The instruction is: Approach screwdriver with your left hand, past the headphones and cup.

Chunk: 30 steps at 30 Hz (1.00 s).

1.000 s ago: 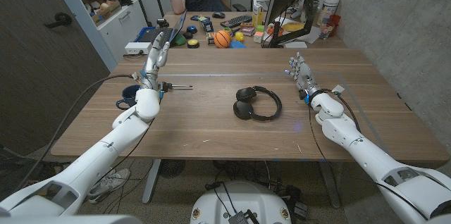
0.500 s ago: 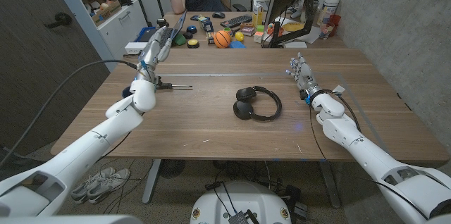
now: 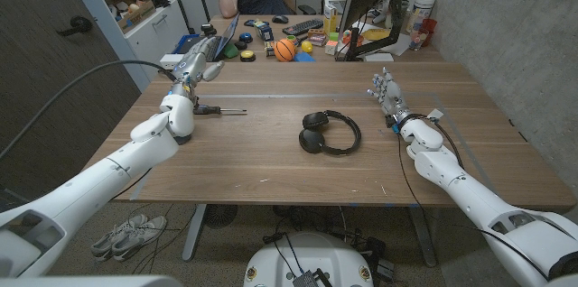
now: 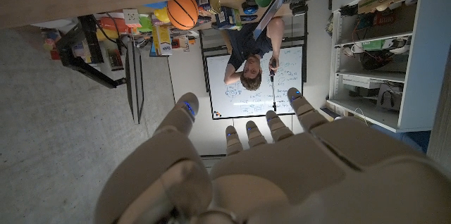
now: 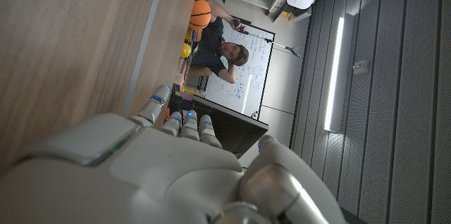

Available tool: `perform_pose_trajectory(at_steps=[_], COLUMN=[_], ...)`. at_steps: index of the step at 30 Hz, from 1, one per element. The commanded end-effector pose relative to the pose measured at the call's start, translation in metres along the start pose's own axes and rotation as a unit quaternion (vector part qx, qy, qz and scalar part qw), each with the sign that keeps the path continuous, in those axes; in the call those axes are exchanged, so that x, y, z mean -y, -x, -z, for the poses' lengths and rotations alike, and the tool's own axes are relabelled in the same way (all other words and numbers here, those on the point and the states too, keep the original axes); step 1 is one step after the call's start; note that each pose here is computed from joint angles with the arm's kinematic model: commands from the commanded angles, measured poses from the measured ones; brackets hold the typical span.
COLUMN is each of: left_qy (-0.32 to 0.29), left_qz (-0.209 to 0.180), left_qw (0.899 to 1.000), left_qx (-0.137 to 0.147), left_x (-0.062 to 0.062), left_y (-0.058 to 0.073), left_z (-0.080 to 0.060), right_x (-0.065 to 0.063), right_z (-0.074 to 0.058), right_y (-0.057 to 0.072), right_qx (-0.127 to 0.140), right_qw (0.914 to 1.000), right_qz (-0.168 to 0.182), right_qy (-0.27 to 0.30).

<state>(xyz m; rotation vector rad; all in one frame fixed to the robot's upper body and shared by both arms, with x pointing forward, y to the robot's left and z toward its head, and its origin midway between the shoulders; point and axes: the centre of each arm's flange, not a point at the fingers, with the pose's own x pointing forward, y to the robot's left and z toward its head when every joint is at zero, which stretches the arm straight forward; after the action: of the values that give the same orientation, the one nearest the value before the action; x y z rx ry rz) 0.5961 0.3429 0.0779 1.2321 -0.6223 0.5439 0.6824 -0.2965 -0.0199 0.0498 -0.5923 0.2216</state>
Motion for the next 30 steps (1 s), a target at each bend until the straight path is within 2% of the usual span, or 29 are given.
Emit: perform_pose_trajectory(at_steps=[1, 14, 23, 30], left_qy=[-0.083, -0.108, -0.108, -0.111], left_qz=[0.040, 0.140, 0.233, 0.270], left_qw=[0.996, 0.984, 0.966, 0.956], left_qx=[-0.020, -0.033, -0.035, -0.030], left_x=[-0.007, -0.002, 0.008, 0.013], left_y=[-0.004, -0.021, -0.031, -0.034], left_z=[0.008, 0.022, 0.030, 0.029], right_x=[0.003, 0.005, 0.005, 0.004], right_z=[-0.001, -0.003, -0.007, -0.008], right_y=[-0.002, -0.001, -0.001, -0.001], right_qx=[0.001, 0.002, 0.005, 0.005], right_qw=[1.0000, 1.0000, 0.9999, 0.9999], right_qz=[-0.003, -0.005, -0.005, -0.005], right_qy=[0.001, 0.005, 0.008, 0.011])
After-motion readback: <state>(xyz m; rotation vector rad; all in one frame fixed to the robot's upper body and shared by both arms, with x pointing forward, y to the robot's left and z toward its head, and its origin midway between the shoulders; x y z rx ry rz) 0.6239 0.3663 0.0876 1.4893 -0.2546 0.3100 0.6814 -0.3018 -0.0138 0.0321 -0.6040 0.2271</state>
